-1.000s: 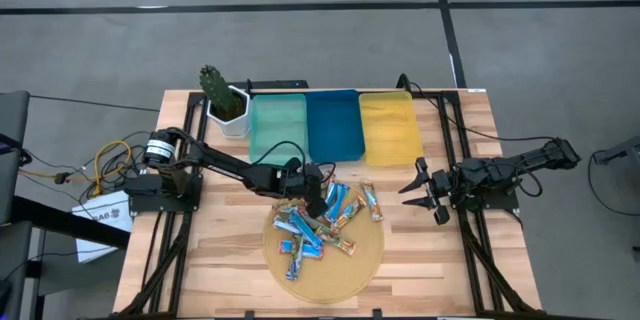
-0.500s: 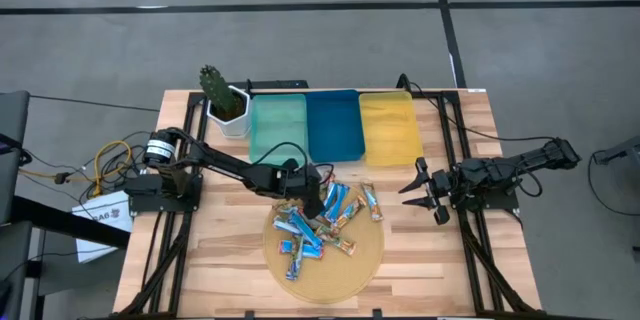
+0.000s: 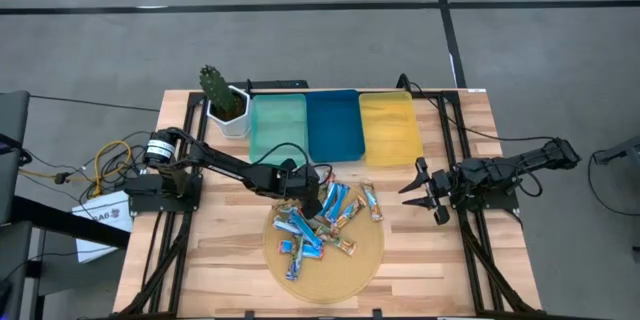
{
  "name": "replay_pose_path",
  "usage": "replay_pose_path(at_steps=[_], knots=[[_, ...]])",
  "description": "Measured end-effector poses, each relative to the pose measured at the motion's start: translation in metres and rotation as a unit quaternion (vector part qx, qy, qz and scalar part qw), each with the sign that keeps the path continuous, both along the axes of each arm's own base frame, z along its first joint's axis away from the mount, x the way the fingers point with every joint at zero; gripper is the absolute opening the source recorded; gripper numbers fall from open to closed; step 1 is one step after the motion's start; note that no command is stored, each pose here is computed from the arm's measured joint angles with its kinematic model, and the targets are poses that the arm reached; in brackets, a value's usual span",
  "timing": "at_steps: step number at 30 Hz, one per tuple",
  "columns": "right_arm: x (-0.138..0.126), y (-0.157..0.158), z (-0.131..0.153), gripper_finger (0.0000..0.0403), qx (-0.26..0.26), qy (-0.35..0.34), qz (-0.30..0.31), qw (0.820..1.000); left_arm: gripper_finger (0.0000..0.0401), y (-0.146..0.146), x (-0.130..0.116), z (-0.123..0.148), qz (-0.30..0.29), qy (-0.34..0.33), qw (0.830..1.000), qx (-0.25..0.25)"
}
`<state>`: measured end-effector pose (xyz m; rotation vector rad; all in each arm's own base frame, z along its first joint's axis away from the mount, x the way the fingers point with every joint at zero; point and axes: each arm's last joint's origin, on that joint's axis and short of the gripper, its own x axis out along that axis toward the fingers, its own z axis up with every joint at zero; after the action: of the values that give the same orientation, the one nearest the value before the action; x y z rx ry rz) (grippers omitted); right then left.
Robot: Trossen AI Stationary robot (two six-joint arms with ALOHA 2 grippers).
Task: Pick and place Granola Bars by type
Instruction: Put the red granola bar into the green bin
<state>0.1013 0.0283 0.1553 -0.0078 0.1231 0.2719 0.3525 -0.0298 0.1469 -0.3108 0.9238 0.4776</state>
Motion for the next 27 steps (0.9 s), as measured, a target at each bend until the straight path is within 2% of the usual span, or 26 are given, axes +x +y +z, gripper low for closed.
replay_pose_path(at_steps=[7,16,19,27], knots=[[0.0,0.0,0.0,0.0133,0.0,0.0,0.0,1.0,0.0189,-0.001,0.009,-0.021,-0.017,-0.001,1.0,-0.026],[0.0,0.0,0.0,0.0133,0.0,0.0,0.0,1.0,0.0182,0.002,0.011,-0.023,-0.012,-0.005,1.0,-0.024],[0.0,0.0,0.0,0.0133,0.0,0.0,0.0,1.0,0.0159,0.002,0.011,-0.023,-0.011,-0.003,1.0,-0.022],[0.0,0.0,0.0,0.0133,0.0,0.0,0.0,1.0,0.0068,0.003,0.011,-0.023,-0.011,-0.002,1.0,-0.023]])
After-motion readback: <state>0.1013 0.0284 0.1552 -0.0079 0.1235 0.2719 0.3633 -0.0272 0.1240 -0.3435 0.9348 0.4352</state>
